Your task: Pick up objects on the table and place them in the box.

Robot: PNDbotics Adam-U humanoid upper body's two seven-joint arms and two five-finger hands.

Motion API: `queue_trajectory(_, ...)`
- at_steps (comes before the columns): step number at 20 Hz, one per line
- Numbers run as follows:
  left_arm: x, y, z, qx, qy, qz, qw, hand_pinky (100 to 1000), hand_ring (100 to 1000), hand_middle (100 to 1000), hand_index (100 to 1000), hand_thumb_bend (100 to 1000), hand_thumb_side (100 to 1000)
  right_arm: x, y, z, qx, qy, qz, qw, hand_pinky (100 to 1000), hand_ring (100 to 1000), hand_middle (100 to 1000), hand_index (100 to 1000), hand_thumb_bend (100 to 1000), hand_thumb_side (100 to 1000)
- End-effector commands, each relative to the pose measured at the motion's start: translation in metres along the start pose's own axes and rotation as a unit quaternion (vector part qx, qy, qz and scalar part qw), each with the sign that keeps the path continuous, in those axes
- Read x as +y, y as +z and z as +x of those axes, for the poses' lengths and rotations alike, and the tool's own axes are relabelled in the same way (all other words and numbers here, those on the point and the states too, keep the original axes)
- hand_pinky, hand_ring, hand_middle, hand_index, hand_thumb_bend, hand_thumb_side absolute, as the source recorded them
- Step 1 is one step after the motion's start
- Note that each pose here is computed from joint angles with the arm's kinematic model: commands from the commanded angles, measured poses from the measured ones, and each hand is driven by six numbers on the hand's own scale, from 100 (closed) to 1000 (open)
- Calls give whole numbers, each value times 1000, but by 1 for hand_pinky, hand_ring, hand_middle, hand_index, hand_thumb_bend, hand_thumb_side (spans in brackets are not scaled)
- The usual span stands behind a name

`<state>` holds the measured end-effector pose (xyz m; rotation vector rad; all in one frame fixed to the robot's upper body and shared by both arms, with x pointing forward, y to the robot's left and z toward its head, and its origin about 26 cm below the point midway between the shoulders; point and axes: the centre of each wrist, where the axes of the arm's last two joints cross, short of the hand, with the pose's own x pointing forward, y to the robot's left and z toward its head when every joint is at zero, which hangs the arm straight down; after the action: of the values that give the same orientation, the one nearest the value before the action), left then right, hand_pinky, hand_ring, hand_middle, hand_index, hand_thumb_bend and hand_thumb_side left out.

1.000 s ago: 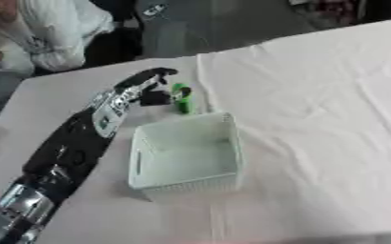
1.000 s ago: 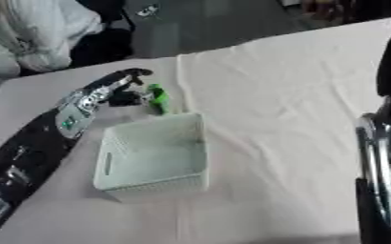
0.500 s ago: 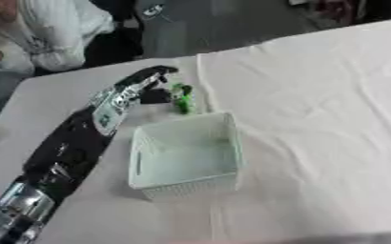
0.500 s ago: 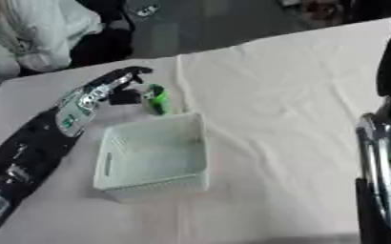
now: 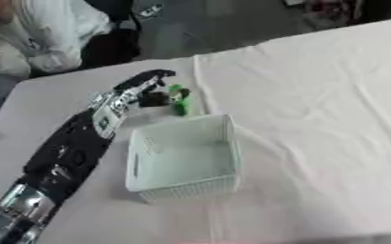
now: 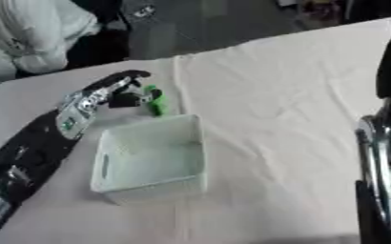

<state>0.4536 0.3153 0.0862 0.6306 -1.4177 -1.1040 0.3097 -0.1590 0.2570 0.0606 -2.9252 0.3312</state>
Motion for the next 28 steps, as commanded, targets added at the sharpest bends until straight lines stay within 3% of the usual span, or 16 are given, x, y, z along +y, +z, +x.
queue_trajectory(1,17,0,0,-3,-8,20,1000,941,848,951,1000,1000,840,2,-9,6,-20,-6,-4,1000,275,457,519,569,100,1000)
queue_trajectory(28,-9,-3,-3,-30,82,51,995,829,783,911,1000,1000,712,5,-12,7,-26,-14,-7,1000,275,456,518,569,100,1000)
